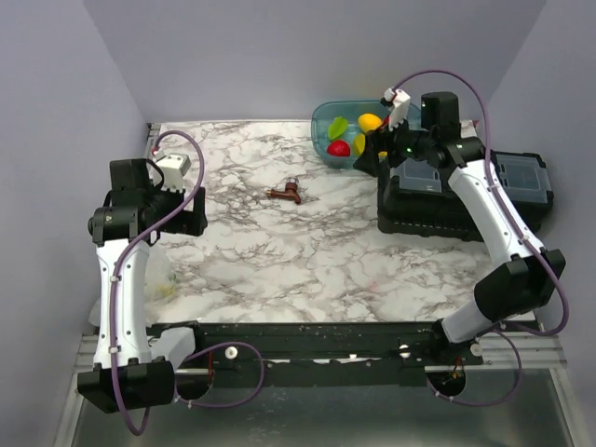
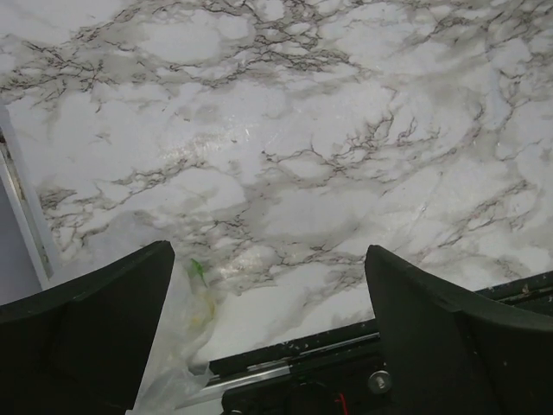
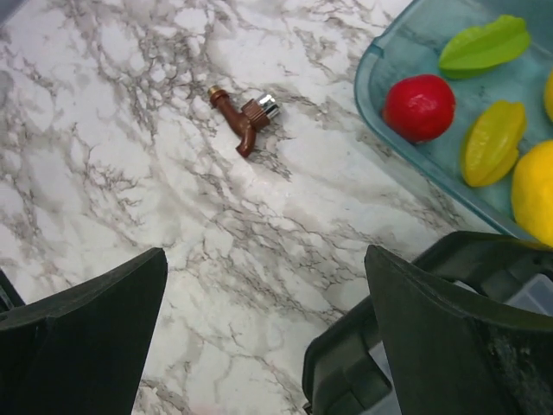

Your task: Place the fake fruits into the plastic bag and tie a complex knot

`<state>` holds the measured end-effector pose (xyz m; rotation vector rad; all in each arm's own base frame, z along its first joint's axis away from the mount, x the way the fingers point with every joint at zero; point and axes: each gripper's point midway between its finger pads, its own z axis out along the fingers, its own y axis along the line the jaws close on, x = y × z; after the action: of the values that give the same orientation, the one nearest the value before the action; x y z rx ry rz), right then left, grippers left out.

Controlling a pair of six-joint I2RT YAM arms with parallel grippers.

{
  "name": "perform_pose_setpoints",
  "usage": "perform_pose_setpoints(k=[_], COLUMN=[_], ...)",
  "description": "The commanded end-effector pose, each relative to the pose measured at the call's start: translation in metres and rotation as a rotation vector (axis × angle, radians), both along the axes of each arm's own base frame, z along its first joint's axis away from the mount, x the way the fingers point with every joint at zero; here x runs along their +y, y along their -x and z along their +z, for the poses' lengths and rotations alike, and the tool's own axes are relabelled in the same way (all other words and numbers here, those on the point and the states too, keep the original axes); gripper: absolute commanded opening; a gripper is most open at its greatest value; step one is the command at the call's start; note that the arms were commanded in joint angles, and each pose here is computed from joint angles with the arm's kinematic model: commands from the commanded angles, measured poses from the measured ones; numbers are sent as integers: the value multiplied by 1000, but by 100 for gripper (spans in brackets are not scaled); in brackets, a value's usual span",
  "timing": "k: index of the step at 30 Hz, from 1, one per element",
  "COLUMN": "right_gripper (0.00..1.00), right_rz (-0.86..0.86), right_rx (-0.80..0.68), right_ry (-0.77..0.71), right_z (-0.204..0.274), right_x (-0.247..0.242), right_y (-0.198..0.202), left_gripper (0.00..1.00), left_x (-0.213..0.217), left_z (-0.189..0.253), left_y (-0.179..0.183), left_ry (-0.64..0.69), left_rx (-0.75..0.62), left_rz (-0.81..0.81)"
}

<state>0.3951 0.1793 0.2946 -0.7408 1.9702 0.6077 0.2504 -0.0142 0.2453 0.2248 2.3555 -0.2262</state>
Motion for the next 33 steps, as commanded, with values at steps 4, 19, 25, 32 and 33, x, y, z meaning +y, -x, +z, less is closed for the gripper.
perform_pose_setpoints(k=[4,19,25,32,33], right_gripper=[100,100,100,100,100], right_rz=[146,353,448,479,483], right_rx=[76,141,172,154,155], right_ry=[19,137,101,102,97], right_z=[-31,-86,-93,-98,-99], right_x=[45,110,121,120,120], right_y=[29,90,114,121,123], left_gripper=[98,99,98,86,78], left_x=[38,149,165,165,161], left_z=[-19,-108,-164,-219,-222], left_y=[41,99,99,99,97], left_ry=[-164,-439,-415,-340,-309], left_rx=[161,390,478,553,553], left_rz=[-118,-84,-83,-61,-58])
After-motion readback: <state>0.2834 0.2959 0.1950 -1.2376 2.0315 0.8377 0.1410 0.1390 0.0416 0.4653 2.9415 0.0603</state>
